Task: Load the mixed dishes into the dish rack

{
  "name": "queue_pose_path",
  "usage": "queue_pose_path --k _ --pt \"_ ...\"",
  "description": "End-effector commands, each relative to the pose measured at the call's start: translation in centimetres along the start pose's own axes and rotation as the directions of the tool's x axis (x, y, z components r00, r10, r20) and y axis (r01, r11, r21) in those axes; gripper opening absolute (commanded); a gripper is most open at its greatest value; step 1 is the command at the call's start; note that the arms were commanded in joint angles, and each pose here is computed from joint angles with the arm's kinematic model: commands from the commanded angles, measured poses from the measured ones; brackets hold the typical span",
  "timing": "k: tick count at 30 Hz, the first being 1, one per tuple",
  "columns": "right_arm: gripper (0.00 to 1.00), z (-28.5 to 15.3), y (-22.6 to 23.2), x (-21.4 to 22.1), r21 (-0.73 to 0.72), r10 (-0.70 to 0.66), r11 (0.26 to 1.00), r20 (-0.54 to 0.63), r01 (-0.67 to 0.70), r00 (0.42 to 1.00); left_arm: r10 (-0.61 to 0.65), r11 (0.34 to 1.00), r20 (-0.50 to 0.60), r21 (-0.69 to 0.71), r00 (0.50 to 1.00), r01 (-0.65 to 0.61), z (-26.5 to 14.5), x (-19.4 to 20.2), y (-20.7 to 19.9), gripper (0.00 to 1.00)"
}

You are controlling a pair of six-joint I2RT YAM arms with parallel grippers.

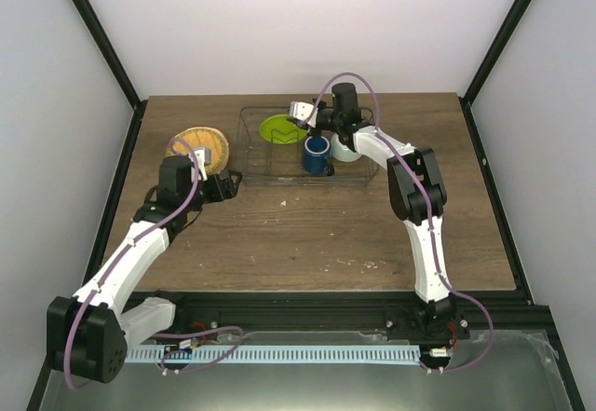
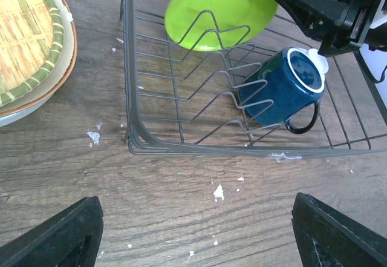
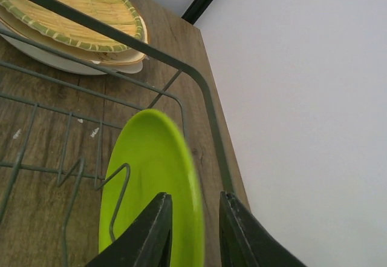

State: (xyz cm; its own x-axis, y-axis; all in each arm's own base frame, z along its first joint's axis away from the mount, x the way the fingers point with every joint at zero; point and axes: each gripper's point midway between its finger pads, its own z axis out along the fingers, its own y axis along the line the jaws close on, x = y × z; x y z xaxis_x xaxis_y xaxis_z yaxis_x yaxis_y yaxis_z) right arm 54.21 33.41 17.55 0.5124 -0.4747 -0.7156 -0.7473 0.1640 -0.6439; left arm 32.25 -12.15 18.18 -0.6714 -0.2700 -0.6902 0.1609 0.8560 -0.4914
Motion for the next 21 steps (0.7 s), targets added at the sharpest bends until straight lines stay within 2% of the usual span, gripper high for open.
queue_pose_path --k 1,7,9,12,16,21 --pt "0.26 -0.3 -2.3 -1.8 0.038 -0.040 0.999 0.036 0.039 0.999 0.022 0.999 0.039 0.025 0.999 -0.023 -0.3 -1.7 -0.8 0.87" --pt "0.30 -0.6 -2.7 -2.4 0.048 -0.044 0.998 0.046 0.042 0.998 0.019 1.000 0.041 0.017 0.999 -0.020 -0.2 -1.9 -0.5 0.87" --pt "0.30 -1.0 -3.0 -3.4 0.054 -0.053 0.997 0.061 0.049 0.997 0.015 1.000 0.047 0.003 0.999 -0.015 -0.1 -2.2 -0.1 0.87" --pt "0.36 -2.3 -4.2 -5.9 0.083 -0.089 0.993 0.078 0.082 0.993 -0.023 0.999 0.052 -0.034 0.998 0.025 0.3 -3.0 1.4 0.89" --pt "0.43 -4.9 -6.6 -10.8 0.156 -0.112 0.983 0.100 0.096 0.989 -0.084 0.987 0.067 -0.129 0.994 0.092 0.9 -5.2 5.1 0.90" --pt "0.48 -8.6 -9.1 -16.8 0.296 -0.010 0.955 0.073 -0.012 0.997 -0.166 0.939 0.129 -0.283 0.978 0.197 0.5 -8.5 11.0 0.89"
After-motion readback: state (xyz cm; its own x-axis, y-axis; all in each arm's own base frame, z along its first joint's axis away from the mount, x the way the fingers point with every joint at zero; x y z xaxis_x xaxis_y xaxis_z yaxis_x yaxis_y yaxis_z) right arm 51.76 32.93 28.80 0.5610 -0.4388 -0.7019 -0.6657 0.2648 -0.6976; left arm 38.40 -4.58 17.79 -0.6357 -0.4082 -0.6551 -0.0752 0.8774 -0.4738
